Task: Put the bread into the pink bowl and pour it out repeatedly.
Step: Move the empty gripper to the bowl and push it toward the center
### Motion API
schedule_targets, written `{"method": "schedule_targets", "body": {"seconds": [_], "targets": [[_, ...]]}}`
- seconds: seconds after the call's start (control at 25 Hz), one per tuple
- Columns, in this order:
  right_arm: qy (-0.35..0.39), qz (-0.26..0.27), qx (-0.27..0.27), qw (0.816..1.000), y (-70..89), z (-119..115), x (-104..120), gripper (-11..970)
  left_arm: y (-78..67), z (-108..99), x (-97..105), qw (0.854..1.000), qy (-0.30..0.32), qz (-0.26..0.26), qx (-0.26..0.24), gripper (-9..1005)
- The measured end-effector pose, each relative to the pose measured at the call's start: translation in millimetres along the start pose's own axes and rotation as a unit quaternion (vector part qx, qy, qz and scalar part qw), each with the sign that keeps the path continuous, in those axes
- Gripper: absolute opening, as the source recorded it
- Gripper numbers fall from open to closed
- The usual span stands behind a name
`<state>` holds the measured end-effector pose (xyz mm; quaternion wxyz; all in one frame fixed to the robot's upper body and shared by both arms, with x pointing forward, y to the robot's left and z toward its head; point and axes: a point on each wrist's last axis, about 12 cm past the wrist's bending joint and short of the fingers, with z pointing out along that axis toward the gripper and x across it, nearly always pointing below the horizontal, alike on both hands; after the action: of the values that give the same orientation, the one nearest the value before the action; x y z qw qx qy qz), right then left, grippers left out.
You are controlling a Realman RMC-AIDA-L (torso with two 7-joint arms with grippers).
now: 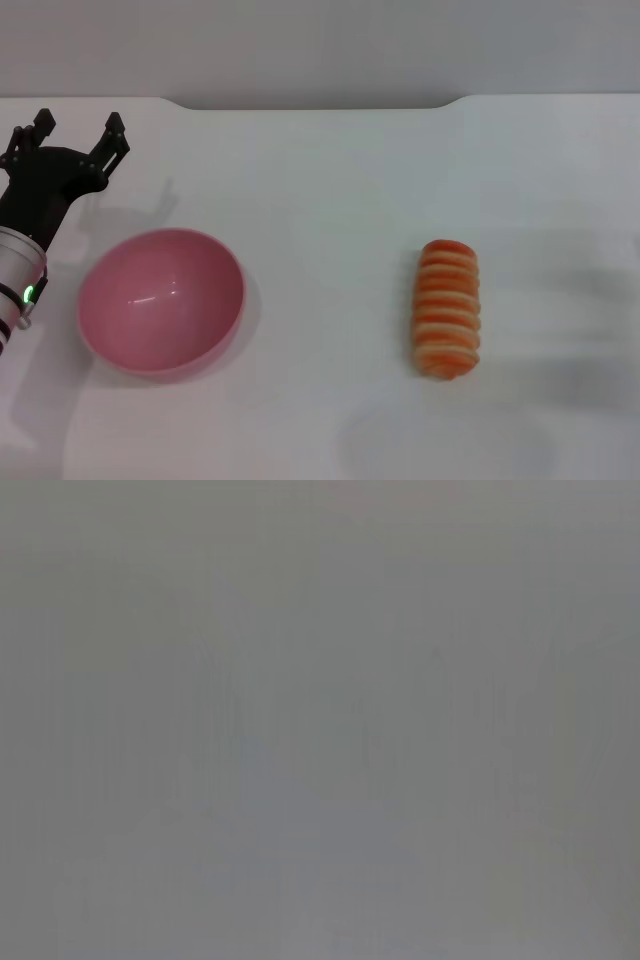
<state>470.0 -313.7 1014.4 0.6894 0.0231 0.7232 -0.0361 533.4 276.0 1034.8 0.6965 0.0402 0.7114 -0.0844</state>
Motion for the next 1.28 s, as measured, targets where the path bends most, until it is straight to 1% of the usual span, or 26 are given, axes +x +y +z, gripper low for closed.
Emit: {"method": "schedule_targets", "body": {"seconds": [0.8, 1.04, 1.28], "targets": [[0.008, 0.0, -0.004, 1.0, 1.7, 0.1, 2.1, 701, 1.4, -2.6, 1.6, 1.0, 0.002, -0.005, -0.004, 862], [0.009, 0.0, -0.004, 1.0, 1.8, -0.1, 2.5, 701, 2.6, -2.8, 1.4, 1.0, 0.002, -0.018, -0.007, 862], [0.01, 0.0, -0.004, 1.0, 1.9, -0.2, 2.8, 701, 2.8, -2.7, 1.3, 1.0, 0.001, -0.019, -0.007, 861]]}}
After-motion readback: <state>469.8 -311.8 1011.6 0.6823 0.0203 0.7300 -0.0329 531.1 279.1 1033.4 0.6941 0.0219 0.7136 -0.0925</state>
